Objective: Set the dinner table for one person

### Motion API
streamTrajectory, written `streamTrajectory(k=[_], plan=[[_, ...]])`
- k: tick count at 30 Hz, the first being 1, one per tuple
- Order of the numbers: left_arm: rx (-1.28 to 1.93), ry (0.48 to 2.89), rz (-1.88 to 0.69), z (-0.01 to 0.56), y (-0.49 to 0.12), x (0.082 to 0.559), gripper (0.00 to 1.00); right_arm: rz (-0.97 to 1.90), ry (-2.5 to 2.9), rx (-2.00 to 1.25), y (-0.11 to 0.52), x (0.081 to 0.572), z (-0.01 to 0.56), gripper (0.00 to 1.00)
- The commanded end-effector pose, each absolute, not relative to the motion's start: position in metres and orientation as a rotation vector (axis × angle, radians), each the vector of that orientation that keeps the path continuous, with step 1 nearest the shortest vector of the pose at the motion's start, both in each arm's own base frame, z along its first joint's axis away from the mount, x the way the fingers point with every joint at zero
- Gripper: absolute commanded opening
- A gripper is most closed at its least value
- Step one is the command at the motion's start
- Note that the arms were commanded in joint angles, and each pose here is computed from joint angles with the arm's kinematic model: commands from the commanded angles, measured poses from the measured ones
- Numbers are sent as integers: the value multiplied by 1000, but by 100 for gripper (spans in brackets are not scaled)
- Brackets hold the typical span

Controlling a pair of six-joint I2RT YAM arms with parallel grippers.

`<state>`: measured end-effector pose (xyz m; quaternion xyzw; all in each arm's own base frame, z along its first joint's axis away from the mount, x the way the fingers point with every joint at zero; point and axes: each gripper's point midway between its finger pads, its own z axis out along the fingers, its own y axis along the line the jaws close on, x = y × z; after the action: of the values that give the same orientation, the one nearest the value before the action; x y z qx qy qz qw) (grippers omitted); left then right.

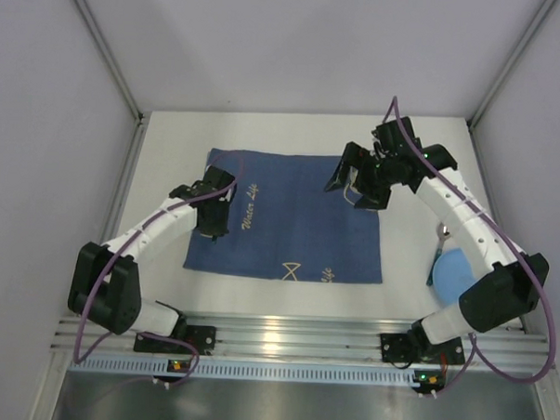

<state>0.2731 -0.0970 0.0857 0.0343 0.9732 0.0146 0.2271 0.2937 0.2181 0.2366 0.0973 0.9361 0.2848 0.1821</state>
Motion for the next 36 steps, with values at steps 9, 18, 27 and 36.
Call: streamTrajectory(k=[9,18,27,36], plan=[[117,2754,15,63,-70,291,0,745,2620,316,158,268,220,100],[102,2795,-44,51,-72,295,46,553,2574,431,85,276,212,100],[28,2804,-17,77,-71,296,61,382,2561,529,49,272,203,100],[61,2670,-315,126,-126,303,68,175,2574,963,-25,262,150,100]])
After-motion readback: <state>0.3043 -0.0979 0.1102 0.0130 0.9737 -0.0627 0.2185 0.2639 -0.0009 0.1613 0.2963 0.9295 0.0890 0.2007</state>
